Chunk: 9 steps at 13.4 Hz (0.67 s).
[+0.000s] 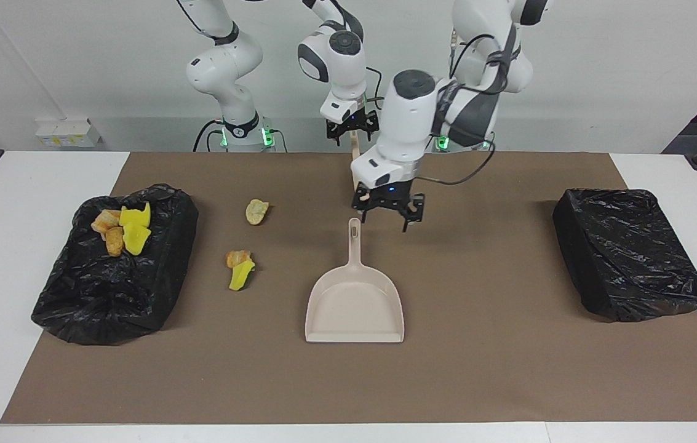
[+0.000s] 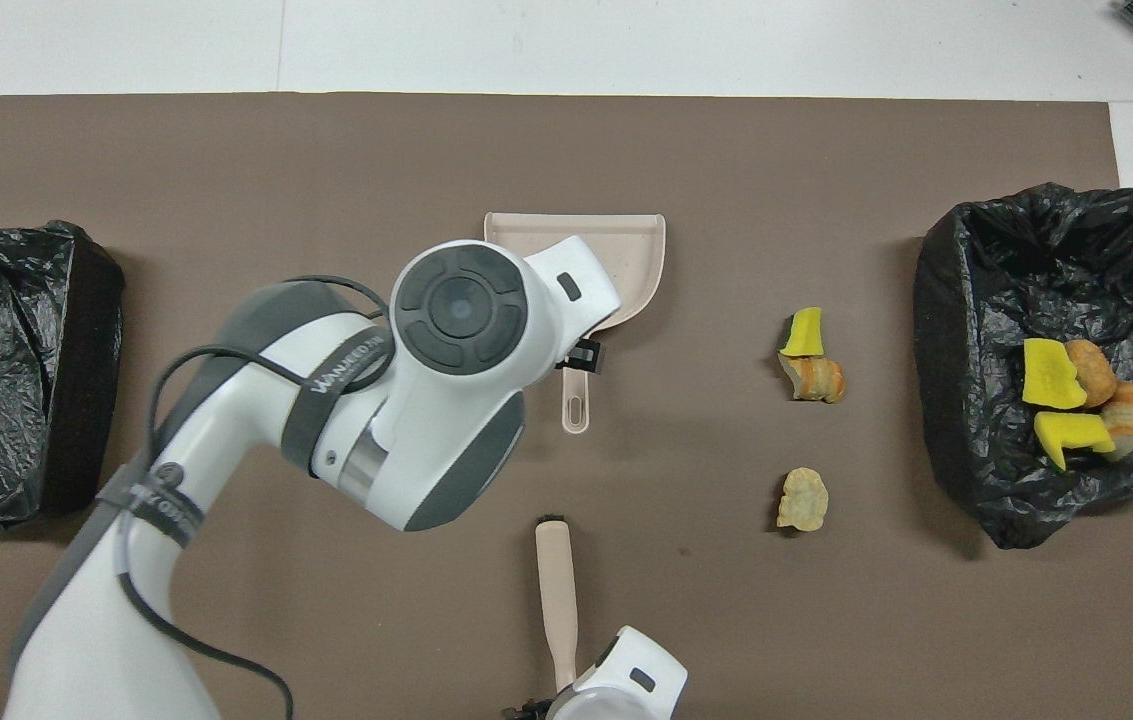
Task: Sweep and dump trash in bin
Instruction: 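Grasp the dustpan handle with the left gripper while the right gripper withdraws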
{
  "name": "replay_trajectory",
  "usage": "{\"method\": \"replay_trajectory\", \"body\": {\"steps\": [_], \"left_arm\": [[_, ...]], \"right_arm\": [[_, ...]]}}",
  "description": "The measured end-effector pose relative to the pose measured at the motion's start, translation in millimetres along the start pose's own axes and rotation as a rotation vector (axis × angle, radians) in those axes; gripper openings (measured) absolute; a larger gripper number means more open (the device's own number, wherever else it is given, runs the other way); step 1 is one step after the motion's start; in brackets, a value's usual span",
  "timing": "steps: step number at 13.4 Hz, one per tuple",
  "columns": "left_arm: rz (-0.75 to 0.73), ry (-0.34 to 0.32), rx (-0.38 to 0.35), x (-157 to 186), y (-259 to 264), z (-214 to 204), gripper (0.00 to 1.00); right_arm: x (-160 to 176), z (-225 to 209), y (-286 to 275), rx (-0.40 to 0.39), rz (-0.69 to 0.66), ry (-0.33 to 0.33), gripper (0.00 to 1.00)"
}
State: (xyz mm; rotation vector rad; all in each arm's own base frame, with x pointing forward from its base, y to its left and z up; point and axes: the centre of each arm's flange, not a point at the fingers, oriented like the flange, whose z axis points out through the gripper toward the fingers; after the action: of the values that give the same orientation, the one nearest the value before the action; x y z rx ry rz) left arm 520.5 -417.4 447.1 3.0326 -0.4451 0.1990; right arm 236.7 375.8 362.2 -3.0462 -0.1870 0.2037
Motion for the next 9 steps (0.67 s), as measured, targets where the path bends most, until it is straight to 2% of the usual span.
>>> {"method": "replay_trajectory", "body": {"steps": [1, 3, 4, 5, 7, 8, 9], "left_arm": [[-0.011, 0.003, -0.002, 0.8, 4.3, 10.0, 1.00], [-0.043, 0.009, -0.005, 5.0, 4.2, 27.1, 1.00], [-0.053, 0.002, -0.002, 5.1, 5.0, 36.3, 1.00], [-0.060, -0.006, 0.003, 3.4, 9.9, 47.5, 1.00], [-0.074, 0.002, 0.016, 0.6, 23.2, 70.7, 1.00], [-0.077, -0.003, 0.019, -1.2, 27.2, 79.1, 1.00], [-0.082, -0.007, 0.021, -2.2, 29.1, 86.5, 1.00]], "right_arm": [[-3.3, 9.1, -3.5, -0.002, 0.007, 0.001, 0.98], [-9.6, 30.0, -10.3, -0.017, 0.003, -0.009, 0.78], [-10.4, 37.3, -11.8, -0.025, 0.001, -0.015, 0.78], [-10.1, 40.8, -12.0, -0.029, 0.001, -0.019, 0.72], [-9.2, 42.3, -11.4, -0.031, 0.007, -0.021, 0.46], [-8.4, 41.8, -11.1, -0.030, 0.012, -0.021, 0.45], [-7.4, 41.3, -10.7, -0.029, 0.016, -0.020, 0.41]]}}
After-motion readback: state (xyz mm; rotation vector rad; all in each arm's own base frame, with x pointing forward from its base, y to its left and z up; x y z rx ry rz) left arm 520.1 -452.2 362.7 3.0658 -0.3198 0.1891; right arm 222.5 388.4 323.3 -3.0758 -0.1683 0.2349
